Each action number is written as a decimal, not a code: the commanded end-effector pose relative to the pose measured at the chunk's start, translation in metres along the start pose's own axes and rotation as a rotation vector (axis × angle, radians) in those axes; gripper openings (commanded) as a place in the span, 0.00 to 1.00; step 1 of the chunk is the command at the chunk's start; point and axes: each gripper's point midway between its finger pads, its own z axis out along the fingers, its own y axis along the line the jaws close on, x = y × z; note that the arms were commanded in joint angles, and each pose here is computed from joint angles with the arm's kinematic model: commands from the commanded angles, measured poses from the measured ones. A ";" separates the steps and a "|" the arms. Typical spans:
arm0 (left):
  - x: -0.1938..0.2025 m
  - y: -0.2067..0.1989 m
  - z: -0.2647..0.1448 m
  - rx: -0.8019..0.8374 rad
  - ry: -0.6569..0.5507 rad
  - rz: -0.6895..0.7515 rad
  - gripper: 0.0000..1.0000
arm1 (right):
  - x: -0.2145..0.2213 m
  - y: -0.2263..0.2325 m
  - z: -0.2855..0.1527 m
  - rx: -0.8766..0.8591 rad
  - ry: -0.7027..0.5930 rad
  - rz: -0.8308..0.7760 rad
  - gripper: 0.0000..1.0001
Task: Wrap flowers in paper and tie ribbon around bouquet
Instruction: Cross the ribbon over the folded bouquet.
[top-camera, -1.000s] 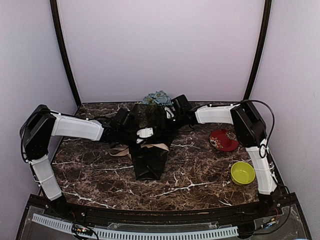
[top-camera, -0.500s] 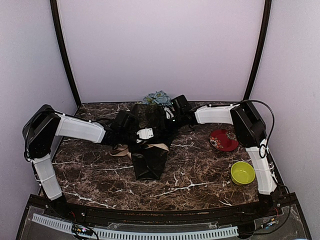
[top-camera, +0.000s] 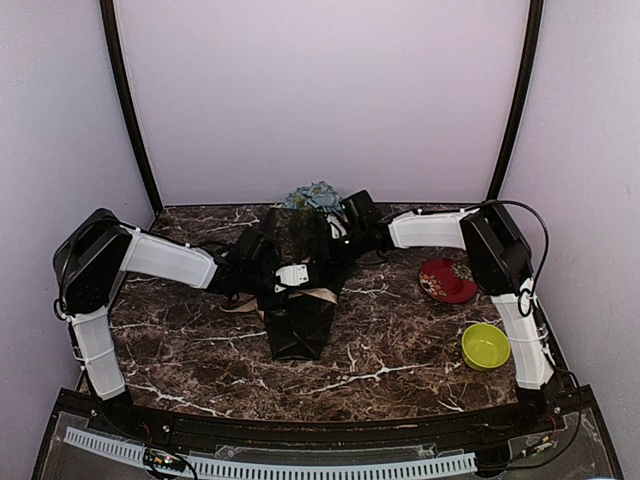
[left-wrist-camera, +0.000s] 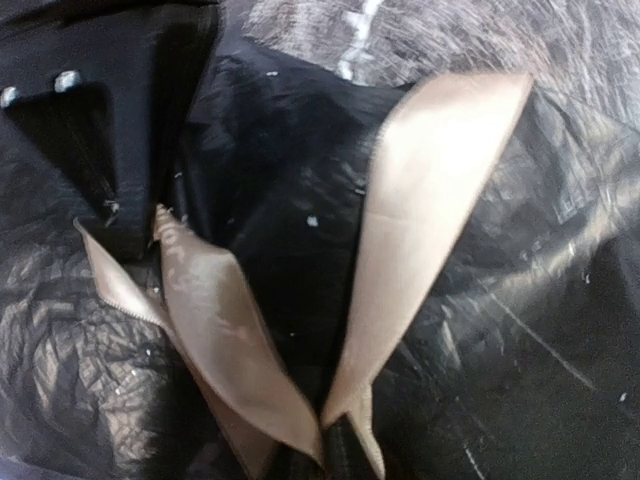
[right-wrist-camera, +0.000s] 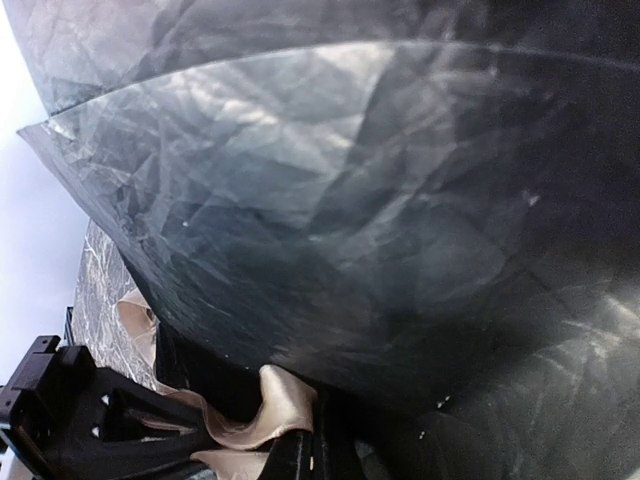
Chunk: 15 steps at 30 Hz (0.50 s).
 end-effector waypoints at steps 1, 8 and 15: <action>-0.004 0.000 -0.006 0.022 -0.005 -0.022 0.00 | -0.001 0.018 -0.007 -0.006 0.000 -0.051 0.00; -0.025 0.010 -0.029 -0.012 -0.096 -0.060 0.00 | 0.014 0.026 -0.007 -0.018 0.047 -0.101 0.00; -0.047 0.019 -0.056 0.004 -0.226 -0.145 0.00 | 0.035 0.028 -0.002 -0.069 0.118 -0.118 0.00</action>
